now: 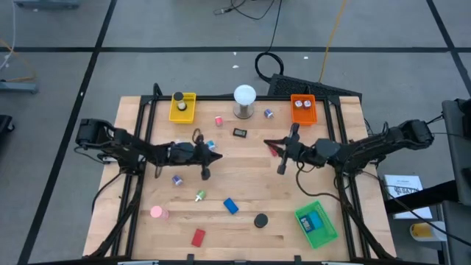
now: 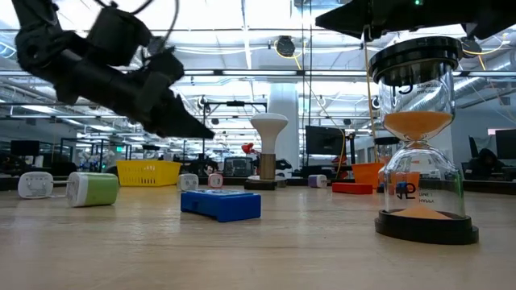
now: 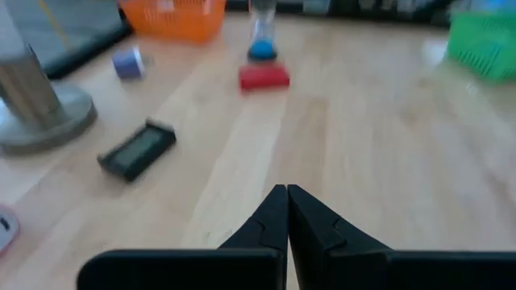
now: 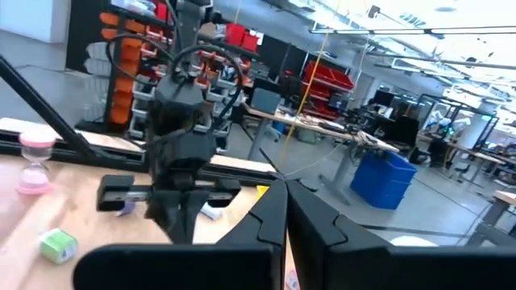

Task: Pick & Place Office items
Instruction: Put the blue charger adaptor into the orange bin

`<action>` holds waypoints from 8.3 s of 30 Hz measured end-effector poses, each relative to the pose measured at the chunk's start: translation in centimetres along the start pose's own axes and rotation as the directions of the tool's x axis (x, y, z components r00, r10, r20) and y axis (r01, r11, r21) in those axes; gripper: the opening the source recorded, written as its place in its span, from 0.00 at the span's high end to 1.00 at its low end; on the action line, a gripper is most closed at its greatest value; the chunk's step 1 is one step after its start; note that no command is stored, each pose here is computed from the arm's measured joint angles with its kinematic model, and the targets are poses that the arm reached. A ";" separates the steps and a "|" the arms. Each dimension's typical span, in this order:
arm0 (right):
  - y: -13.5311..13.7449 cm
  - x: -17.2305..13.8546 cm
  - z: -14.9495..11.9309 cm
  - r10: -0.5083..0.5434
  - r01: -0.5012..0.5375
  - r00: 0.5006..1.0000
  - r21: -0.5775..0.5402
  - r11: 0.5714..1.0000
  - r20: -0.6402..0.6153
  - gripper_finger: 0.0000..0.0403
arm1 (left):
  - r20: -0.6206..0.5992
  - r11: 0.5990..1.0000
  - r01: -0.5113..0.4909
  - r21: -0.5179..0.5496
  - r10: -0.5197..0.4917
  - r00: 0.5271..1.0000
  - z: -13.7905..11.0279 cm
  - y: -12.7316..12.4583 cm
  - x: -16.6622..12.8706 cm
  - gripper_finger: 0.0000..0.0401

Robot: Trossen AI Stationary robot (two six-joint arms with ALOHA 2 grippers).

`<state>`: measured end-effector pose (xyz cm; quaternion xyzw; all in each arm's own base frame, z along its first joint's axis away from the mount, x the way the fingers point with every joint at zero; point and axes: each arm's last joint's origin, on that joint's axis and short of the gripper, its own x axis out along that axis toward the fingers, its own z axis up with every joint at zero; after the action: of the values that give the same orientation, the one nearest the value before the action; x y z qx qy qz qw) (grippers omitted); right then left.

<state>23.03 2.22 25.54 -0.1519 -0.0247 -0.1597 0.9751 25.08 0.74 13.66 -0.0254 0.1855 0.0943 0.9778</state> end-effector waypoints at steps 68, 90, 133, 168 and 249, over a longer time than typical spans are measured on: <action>0.4 -0.1 -1.1 0.029 -0.025 0.994 0.033 0.999 -0.108 0.99 | -0.189 0.946 0.319 0.050 -0.305 0.933 2.2 2.1 5.0 0.67; 7.8 7.5 -3.0 0.400 -0.539 0.785 -0.204 0.817 -0.473 0.34 | -0.055 0.803 0.595 -0.018 -0.595 0.802 2.9 -0.4 4.4 0.67; 4.2 7.1 -2.2 0.283 -0.353 0.614 0.064 0.934 -0.737 0.65 | -0.135 0.908 0.414 0.065 -0.403 0.905 2.3 0.5 4.5 0.31; -24.5 0.9 -14.9 0.058 0.814 -0.006 0.029 0.580 -0.998 0.65 | 0.095 0.977 0.177 0.117 -0.188 0.977 2.8 -0.2 3.8 0.96; -22.4 0.1 -14.7 0.109 0.776 0.072 0.124 0.619 -0.991 0.98 | 0.091 0.976 0.184 0.119 -0.195 0.977 2.7 -0.7 3.8 0.97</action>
<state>15.97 -22.54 18.02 0.3518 0.5030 -0.4425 0.6538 29.63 0.99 14.82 0.0156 0.1366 -0.0085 0.9905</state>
